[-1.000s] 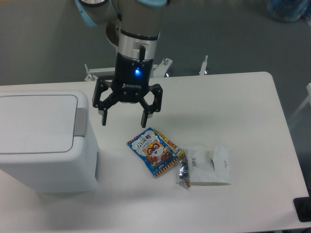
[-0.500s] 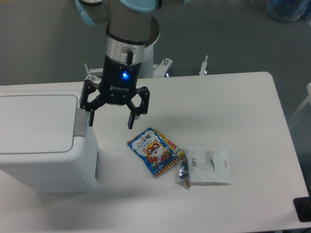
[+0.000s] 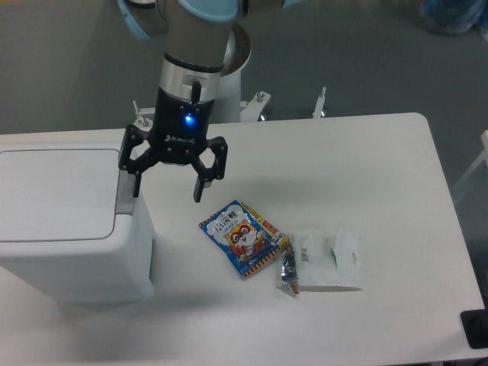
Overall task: Open the trash can
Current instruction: 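Lower the gripper finger onto the lid's side edge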
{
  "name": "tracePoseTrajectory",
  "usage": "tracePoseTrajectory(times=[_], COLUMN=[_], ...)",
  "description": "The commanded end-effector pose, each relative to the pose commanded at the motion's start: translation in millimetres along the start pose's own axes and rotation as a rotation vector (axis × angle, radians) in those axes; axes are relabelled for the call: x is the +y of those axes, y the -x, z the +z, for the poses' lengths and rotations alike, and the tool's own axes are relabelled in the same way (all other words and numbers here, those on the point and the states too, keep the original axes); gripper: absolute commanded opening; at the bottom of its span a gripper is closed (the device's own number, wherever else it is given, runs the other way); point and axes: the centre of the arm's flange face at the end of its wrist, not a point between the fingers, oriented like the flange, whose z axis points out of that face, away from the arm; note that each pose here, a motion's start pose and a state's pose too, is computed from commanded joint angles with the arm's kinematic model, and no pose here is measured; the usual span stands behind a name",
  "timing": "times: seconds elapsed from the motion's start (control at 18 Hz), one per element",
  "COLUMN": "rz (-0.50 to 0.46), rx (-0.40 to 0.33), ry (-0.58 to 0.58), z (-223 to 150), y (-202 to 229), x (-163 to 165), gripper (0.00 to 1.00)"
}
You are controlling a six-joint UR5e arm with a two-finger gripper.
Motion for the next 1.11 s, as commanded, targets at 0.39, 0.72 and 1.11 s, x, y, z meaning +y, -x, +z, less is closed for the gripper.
tracePoseTrajectory(times=[0.39,0.72,1.11], rz=[0.007,0.008,0.011], rx=[0.004,0.005,0.008], ry=[0.015,0.020,0.025], z=[7,9,12], y=[-3,-3,-5], x=[5,7,9], gripper=[1.00,1.00,1.00])
